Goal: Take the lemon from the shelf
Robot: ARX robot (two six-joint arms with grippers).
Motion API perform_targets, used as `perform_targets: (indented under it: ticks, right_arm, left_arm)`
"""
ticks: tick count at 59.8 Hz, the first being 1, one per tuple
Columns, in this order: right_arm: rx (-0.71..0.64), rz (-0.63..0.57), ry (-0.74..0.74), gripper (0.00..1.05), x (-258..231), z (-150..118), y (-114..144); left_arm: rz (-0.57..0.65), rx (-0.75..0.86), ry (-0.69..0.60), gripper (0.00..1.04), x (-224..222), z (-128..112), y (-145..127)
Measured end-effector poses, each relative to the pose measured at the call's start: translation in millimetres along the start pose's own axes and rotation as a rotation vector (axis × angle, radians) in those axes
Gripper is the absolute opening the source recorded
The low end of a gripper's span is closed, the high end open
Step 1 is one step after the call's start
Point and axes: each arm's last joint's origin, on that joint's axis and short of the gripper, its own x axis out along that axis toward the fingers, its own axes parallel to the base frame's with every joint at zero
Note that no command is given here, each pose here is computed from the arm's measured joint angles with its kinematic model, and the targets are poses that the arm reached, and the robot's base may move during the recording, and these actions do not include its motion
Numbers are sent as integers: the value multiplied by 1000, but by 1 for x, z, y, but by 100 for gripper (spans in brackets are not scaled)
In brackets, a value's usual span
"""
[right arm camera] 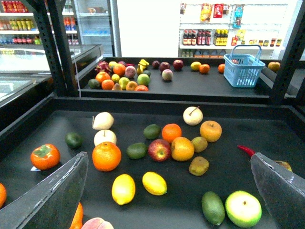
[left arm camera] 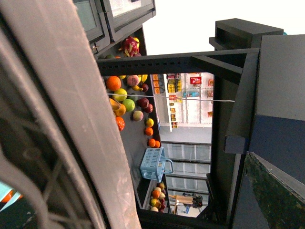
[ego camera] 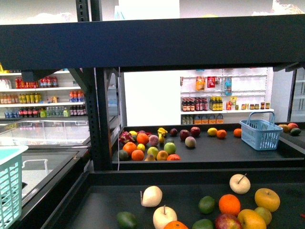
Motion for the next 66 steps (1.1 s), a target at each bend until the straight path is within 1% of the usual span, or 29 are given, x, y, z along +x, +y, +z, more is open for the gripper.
perform_targets:
  ticks: [4, 10, 13, 21, 22, 27, 29, 34, 38, 46, 51, 53, 57, 63, 65, 66]
  right_arm:
    - [0, 0, 0, 102, 0, 0, 0]
    - [0, 0, 0, 102, 0, 0, 0]
    - [0, 0, 0, 102, 0, 0, 0]
    - [0, 0, 0, 102, 0, 0, 0]
    - [0, 0, 0, 102, 0, 0, 0]
    - [0, 0, 0, 102, 0, 0, 0]
    - [0, 0, 0, 102, 0, 0, 0]
    - [0, 0, 0, 102, 0, 0, 0]
    - [0, 0, 0, 102, 0, 0, 0]
    - [0, 0, 0, 102, 0, 0, 0]
    - [0, 0, 0, 102, 0, 0, 0]
    - [0, 0, 0, 102, 0, 0, 0]
    - [0, 0, 0, 102, 0, 0, 0]
    - [0, 0, 0, 102, 0, 0, 0]
    - [0, 0, 0, 102, 0, 0, 0]
    - [0, 0, 0, 102, 0, 0, 0]
  left_arm:
    - [8, 2, 1, 96, 2, 0, 2]
    - [11, 8, 4, 76, 3, -1, 3]
    - [11, 13, 4, 69, 3, -1, 3]
    - [30, 23, -10, 45, 3, -1, 6]
    - [31, 25, -13, 43, 3, -1, 7]
    - [31, 43, -10, 24, 3, -3, 10]
    - [42, 41, 2, 20, 1, -6, 10]
    - [37, 87, 35, 16, -2, -16, 6]
    - [3, 183, 71, 14, -6, -28, -7]
    - [-45, 259, 117, 12, -11, -49, -26]
    - [-102, 312, 182, 10, -15, -66, -39]
    - [-122, 330, 208, 10, -15, -74, -44]
    - [-168, 382, 269, 10, -16, -98, -56]
    - [-214, 428, 342, 10, -17, -129, -65]
    - [-239, 446, 384, 10, -17, -144, -68]
    - [-244, 449, 395, 10, -17, -148, -69]
